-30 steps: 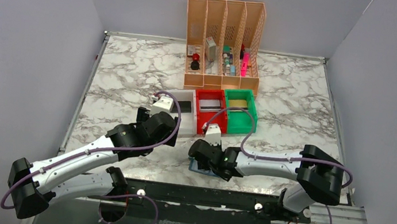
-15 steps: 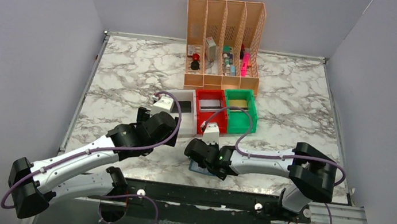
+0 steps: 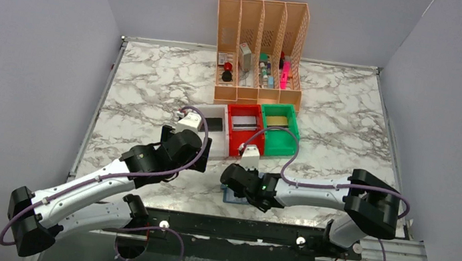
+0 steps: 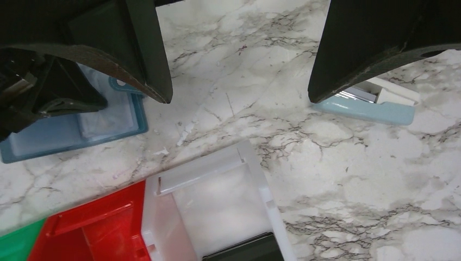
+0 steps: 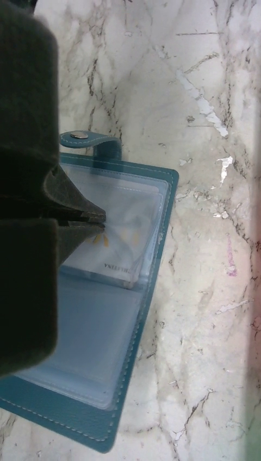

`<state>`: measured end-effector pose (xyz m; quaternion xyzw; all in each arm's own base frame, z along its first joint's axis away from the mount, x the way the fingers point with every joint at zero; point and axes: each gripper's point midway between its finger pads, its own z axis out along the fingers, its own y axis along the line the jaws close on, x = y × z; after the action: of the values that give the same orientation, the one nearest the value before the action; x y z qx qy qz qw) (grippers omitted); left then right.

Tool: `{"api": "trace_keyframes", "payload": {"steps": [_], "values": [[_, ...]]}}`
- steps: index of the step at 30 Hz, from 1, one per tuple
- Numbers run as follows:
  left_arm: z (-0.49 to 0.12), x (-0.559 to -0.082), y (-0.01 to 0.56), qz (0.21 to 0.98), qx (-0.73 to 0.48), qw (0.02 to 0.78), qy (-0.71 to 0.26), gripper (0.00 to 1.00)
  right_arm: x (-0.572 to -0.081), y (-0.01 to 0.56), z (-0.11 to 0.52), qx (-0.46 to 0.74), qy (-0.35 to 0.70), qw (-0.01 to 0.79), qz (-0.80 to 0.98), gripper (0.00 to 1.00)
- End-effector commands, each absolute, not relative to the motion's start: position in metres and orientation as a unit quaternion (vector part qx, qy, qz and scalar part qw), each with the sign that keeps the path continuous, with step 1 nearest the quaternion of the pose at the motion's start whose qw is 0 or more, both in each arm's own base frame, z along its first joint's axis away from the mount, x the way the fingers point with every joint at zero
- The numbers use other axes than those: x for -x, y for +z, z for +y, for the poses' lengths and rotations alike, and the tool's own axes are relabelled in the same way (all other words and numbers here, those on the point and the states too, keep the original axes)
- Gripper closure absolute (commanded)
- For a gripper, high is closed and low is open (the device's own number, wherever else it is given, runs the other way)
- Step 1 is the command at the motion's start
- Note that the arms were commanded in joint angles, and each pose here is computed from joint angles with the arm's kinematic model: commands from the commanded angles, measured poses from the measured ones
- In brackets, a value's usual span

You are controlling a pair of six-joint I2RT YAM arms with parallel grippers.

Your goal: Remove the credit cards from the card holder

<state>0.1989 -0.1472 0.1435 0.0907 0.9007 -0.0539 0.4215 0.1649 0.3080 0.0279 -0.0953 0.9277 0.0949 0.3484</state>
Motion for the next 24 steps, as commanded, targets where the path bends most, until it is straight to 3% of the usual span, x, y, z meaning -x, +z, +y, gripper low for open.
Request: {"api": "trace_keyframes", "payload": {"steps": [1,9,18,24], "values": [[-0.176,-0.195,0.172,0.880,-0.072,0.440,-0.165,0.01,-0.159,0.041,0.318,0.102,0.147,0.353,0.918,0.99],[-0.228,-0.172,0.184,0.847,-0.107,0.410,-0.322,0.01,-0.156,0.052,0.319,0.086,0.209,0.346,0.911,0.99],[-0.269,-0.153,0.177,0.827,-0.144,0.354,-0.413,0.03,-0.155,0.057,0.315,0.072,0.260,0.337,0.902,0.99],[-0.283,-0.151,0.157,0.835,-0.142,0.327,-0.419,0.10,-0.162,0.058,0.307,0.048,0.285,0.332,0.898,0.99]]}}
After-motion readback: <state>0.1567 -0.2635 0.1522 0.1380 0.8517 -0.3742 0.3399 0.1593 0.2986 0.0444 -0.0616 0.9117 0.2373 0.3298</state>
